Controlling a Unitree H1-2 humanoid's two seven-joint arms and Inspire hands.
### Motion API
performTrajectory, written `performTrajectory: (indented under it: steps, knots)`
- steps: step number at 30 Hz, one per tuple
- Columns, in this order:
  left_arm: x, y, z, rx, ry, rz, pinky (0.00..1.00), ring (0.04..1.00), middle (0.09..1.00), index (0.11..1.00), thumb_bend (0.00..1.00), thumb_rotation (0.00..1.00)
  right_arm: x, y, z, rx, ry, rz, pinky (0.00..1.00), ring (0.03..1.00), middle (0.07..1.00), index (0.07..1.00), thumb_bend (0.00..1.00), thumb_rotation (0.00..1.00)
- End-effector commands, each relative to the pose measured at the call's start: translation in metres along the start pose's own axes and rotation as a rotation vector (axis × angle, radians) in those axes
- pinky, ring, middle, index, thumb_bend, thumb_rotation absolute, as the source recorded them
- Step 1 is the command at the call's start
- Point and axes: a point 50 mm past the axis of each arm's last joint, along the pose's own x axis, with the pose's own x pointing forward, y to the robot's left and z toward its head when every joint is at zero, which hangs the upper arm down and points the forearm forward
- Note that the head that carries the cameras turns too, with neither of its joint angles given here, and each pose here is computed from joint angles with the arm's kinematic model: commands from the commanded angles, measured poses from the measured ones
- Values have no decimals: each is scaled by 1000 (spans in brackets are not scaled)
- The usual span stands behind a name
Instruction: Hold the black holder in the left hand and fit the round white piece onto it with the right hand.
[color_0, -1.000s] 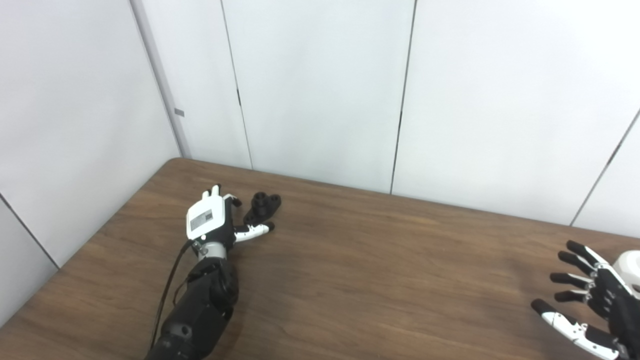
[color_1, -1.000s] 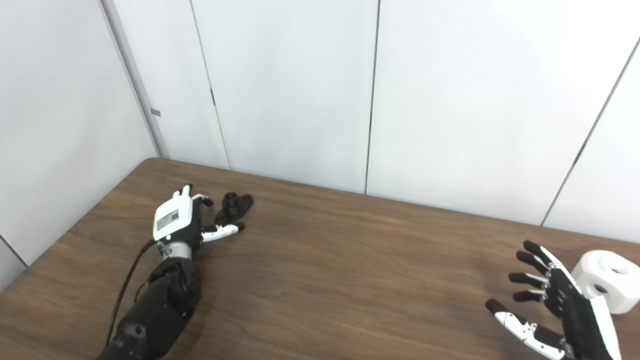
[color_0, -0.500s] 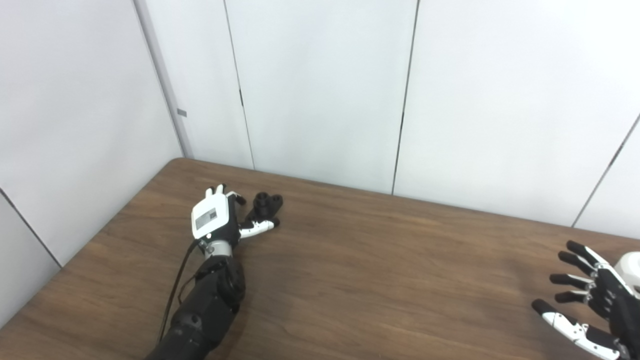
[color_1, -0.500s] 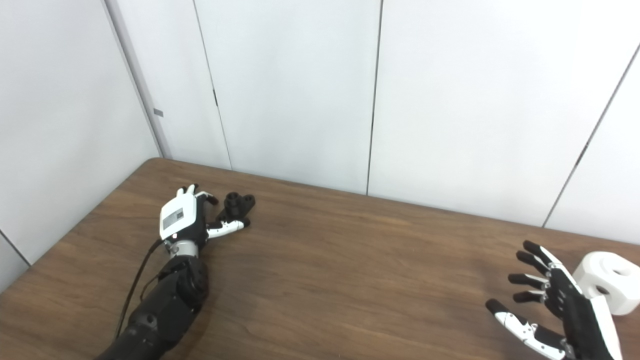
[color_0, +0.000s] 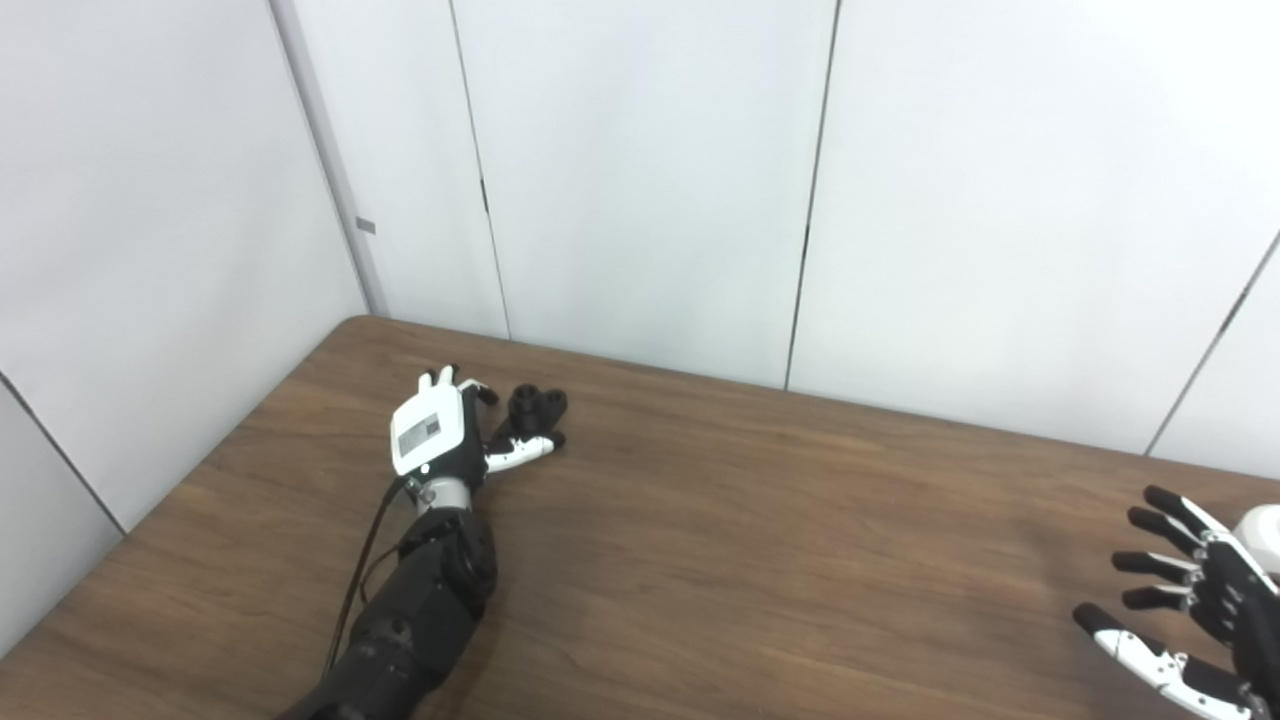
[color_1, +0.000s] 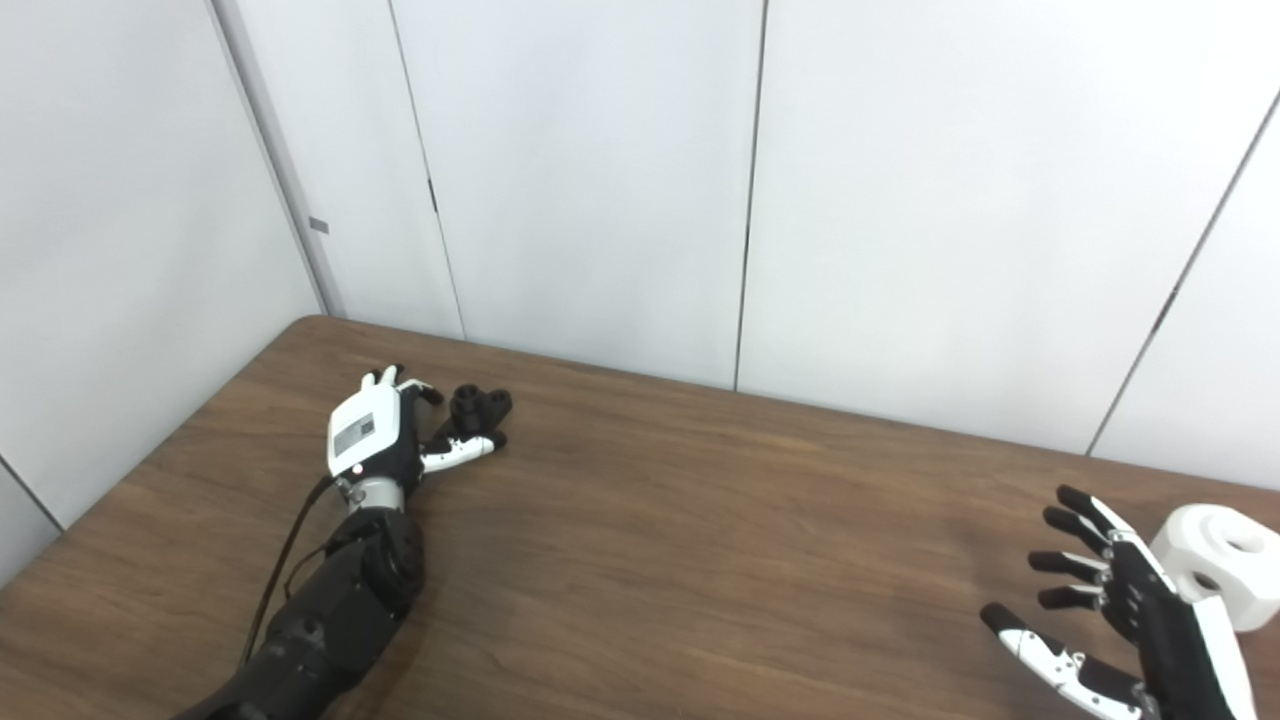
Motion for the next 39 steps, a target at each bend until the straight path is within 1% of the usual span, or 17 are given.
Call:
performTrajectory:
  steps: [1,5,6,7,8,10,14,16,20,21,23,26,28,31,36,38,39]
  knots:
    - [-6,-16,5,-13,6,-84,923,1000,964,700,920,401,5,-7,15,-14,-72,-19,577,702,833,869,358,64]
    - [-8,-20,2,-31,-8,-101,917,1000,945,644,909,323,5,-7,13,-14,-74,-20,579,706,834,871,356,39]
    - [-7,-20,0,-26,-17,-112,913,998,936,607,892,264,6,-7,13,-14,-77,-21,581,707,833,869,353,36]
    - [-6,-21,-1,-20,-27,-117,905,990,917,535,675,148,6,-7,13,-16,-78,-22,578,706,831,867,347,36]
    - [-6,-21,-2,-3,-41,-114,886,978,899,509,602,107,6,-7,12,-19,-81,-23,576,705,830,865,343,38]
    - [-7,-22,-2,32,-62,-110,820,931,848,485,541,68,7,-7,12,-19,-84,-23,571,702,828,863,332,45]
    - [-10,-24,-4,68,-80,-108,776,889,821,481,526,59,6,-8,12,-8,-86,-24,570,706,830,863,316,36]
    - [-11,-25,-4,71,-81,-107,769,878,818,480,525,59,6,-9,11,-6,-83,-27,573,708,832,864,310,63]
    - [-13,-27,-4,56,-77,-103,779,880,817,480,525,59,6,-11,11,-8,-85,-34,575,705,837,866,307,85]
    - [-13,-27,-3,59,-76,-104,787,880,817,480,525,59,6,-11,11,-12,-87,-35,570,700,832,862,307,52]
    - [-14,-27,-3,62,-80,-104,793,876,818,481,525,59,6,-11,11,-21,-88,-37,566,694,828,860,296,51]
    - [-15,-28,-4,61,-88,-101,794,875,818,480,525,58,6,-10,12,-23,-90,-37,570,691,827,858,296,73]
    - [-16,-28,-4,74,-102,-103,794,877,819,480,525,59,7,-10,12,-18,-88,-37,574,696,831,860,291,18]
    - [-21,-28,-2,68,-125,-96,791,869,813,479,525,59,8,-8,13,-17,-88,-37,568,696,832,861,288,54]
    - [-40,-30,7,-9,-242,-118,811,884,808,480,525,60,13,-8,13,-11,-88,-34,584,701,836,867,296,102]
    - [-52,-31,16,-70,-319,-147,834,895,817,480,524,57,15,-9,11,-10,-85,-25,608,717,844,876,306,119]
    - [-58,-30,20,-96,-352,-163,850,901,825,480,524,56,16,-10,10,-11,-86,-23,613,718,844,877,314,154]
